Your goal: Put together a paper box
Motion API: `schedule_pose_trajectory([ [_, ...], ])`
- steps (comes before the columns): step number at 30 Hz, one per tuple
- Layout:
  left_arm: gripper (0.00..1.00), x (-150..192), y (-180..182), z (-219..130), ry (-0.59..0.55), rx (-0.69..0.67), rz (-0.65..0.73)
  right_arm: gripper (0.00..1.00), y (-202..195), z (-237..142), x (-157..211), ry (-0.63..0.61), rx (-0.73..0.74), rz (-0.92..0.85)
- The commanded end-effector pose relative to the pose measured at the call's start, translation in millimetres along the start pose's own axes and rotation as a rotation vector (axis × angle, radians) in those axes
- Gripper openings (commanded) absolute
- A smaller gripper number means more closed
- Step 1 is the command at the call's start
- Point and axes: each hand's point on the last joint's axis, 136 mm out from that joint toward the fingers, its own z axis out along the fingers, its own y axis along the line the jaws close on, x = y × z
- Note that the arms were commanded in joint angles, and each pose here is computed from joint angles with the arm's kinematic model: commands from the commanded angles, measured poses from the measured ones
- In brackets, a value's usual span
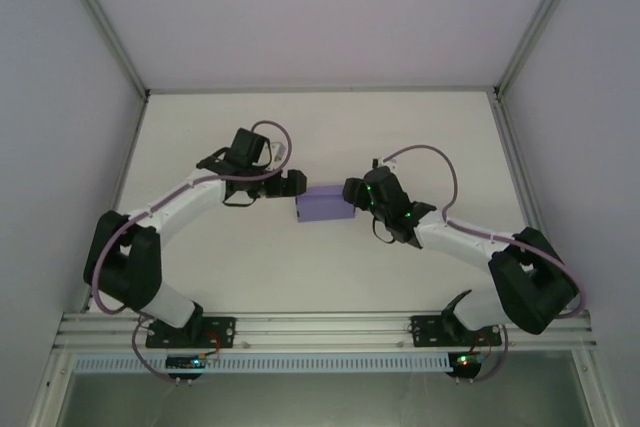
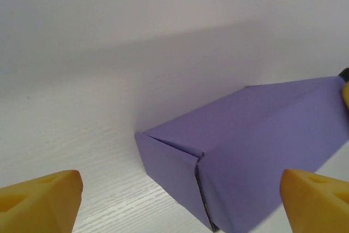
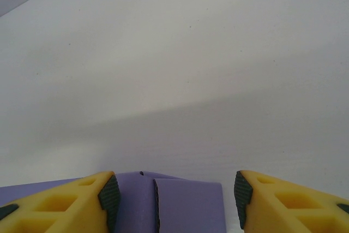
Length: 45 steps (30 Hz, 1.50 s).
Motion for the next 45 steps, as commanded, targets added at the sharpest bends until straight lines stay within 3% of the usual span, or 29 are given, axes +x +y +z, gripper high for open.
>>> schedule_pose_trajectory([
  [1, 0.84, 11.0, -4.0, 14.5, 0.051, 0.106, -0.077, 0.6, -56.1, -0.6, 80.2, 0.273, 0.159, -0.075],
  [7, 0.56, 36.7, 15.2, 32.5, 0.102, 0.172, -0.195, 0.55, -53.4, 1.6, 96.5, 0.306, 0.068, -0.076],
  [12, 0.3, 55.2, 28.4, 40.9, 0.127, 0.157, -0.226, 0.42, -46.8, 2.0, 115.0, 0.327, -0.062, -0.085],
  [15, 0.1, 59.6, 34.0, 44.4, 0.13, 0.141, -0.237, 0.25, -49.3, 1.7, 125.5, 0.36, -0.086, -0.083],
  [19, 0.0, 64.2, 39.5, 46.4, 0.134, 0.12, -0.248, 0.17, -50.6, 2.0, 134.9, 0.383, -0.109, -0.083],
  [25, 0.0, 71.8, 45.7, 47.2, 0.14, 0.098, -0.256, 0.0, -53.5, 8.3, 140.1, 0.325, -0.149, -0.147],
  [32, 0.0, 73.8, 50.6, 46.8, 0.146, 0.067, -0.244, 0.0, -55.9, 13.5, 147.7, 0.289, -0.169, -0.312],
  [36, 0.0, 65.0, 45.7, 42.8, 0.139, 0.067, -0.219, 0.0, -44.7, 12.7, 142.2, 0.29, -0.218, -0.301],
  [37, 0.04, 61.5, 43.5, 41.3, 0.134, 0.069, -0.21, 0.0, -39.2, 12.0, 136.9, 0.291, -0.227, -0.304],
  [40, 0.32, 43.8, 34.2, 34.7, 0.101, 0.077, -0.164, 0.0, -24.5, 7.3, 118.1, 0.308, -0.212, -0.324],
  [45, 0.67, 3.0, 13.0, 19.1, 0.01, 0.098, -0.078, 0.19, 2.9, 3.2, 72.3, 0.243, -0.193, -0.342],
])
